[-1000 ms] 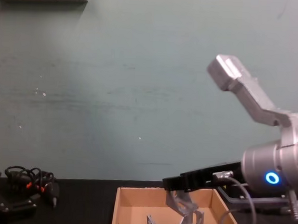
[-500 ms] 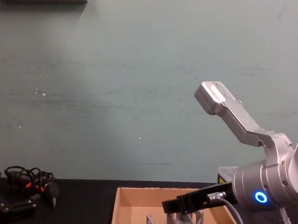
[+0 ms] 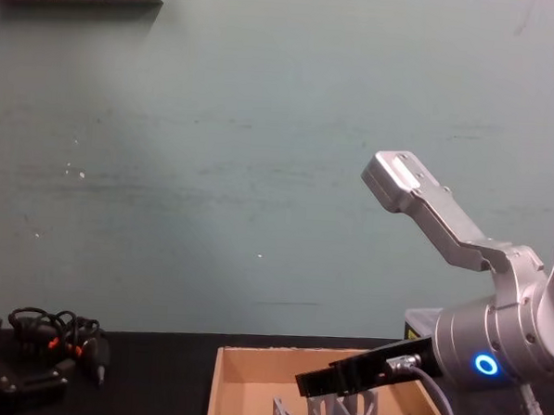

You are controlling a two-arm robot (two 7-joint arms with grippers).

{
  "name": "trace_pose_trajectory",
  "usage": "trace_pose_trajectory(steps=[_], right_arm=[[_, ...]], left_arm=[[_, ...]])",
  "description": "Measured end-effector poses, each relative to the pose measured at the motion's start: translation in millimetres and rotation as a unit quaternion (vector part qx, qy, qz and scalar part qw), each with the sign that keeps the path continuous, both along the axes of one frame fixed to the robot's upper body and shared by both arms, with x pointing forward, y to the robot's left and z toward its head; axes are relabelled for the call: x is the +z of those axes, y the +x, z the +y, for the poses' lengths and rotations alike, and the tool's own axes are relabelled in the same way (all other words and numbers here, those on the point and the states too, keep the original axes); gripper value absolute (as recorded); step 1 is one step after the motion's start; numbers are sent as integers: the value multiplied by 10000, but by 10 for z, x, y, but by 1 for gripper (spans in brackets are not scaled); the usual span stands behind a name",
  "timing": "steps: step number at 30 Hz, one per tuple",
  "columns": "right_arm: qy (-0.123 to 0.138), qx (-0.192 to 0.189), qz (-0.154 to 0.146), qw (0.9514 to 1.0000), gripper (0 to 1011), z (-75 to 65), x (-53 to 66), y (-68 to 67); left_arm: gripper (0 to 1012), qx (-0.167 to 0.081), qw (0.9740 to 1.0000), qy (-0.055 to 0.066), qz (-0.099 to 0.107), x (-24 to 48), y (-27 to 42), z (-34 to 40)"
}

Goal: Use one hand to pick up the angle iron from the table and place it into the box.

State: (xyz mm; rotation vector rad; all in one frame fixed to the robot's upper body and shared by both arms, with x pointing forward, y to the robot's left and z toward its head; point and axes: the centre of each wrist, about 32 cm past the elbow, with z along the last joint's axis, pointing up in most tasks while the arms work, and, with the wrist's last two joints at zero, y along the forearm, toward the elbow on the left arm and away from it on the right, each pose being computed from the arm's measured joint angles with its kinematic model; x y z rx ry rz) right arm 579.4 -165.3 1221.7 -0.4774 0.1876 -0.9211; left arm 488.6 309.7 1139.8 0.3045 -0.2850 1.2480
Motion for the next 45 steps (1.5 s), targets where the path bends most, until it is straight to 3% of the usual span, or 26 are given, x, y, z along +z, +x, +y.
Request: trace_pose_trajectory(steps=[13,24,32,39,45], right_arm=[[13,9,-11,10000,1003,-1,3,-4],[22,16,-16,10000,1004,-2,6,-5],[27,106,-373,9992,1004,-75,75,-114],[180,112,-544,9983,1004,-310,173,-267],[395,103,-674,9969,1004,-595,200,-466]], left_arm=[[1000,0,10000,0,0,0,0,0],[1000,0,10000,0,0,0,0,0],[1000,0,10000,0,0,0,0,0],[1000,0,10000,0,0,0,0,0],[1000,0,10000,0,-1,0,0,0]])
